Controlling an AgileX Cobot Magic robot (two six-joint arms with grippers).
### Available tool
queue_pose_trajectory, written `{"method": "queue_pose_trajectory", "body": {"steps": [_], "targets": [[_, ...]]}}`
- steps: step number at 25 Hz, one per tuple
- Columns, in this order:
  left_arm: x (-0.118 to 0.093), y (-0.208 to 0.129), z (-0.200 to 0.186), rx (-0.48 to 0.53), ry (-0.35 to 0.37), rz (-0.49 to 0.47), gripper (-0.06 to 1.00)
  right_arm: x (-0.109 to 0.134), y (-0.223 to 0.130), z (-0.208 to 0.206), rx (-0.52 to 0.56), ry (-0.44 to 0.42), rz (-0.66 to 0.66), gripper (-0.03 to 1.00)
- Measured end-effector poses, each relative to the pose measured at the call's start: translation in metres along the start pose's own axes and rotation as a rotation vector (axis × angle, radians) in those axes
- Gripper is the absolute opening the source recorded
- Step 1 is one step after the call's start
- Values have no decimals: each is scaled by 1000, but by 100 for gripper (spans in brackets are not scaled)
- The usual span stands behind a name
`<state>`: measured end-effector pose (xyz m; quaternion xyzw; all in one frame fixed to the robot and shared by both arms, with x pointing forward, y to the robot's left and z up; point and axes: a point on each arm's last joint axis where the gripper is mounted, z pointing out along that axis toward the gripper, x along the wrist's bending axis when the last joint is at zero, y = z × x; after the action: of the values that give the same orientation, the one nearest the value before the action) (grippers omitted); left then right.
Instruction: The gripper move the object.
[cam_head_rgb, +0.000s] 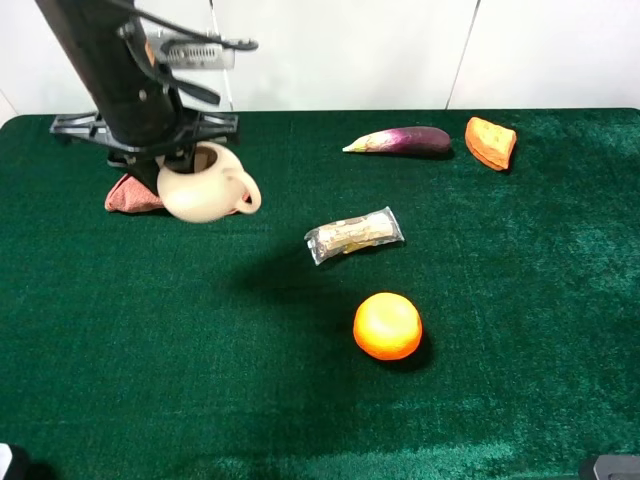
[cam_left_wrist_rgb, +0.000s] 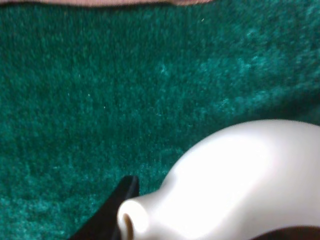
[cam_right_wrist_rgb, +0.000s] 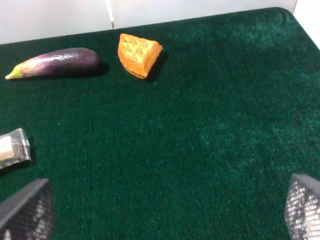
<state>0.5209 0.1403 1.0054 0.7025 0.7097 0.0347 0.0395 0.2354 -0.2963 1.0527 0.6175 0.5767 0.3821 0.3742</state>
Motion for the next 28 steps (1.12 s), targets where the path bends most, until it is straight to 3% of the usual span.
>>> {"method": "queue_pose_trajectory", "body": {"steps": [6, 11, 28], "targets": [[-5, 10, -19, -26, -16, 23, 34, 0, 0, 0, 0, 0, 0, 69], [-23, 23, -24, -35, -25, 77, 34, 0, 0, 0, 0, 0, 0, 69], [-146, 61, -6, -124, -52, 351, 34, 0, 0, 0, 0, -1, -1, 69]]}}
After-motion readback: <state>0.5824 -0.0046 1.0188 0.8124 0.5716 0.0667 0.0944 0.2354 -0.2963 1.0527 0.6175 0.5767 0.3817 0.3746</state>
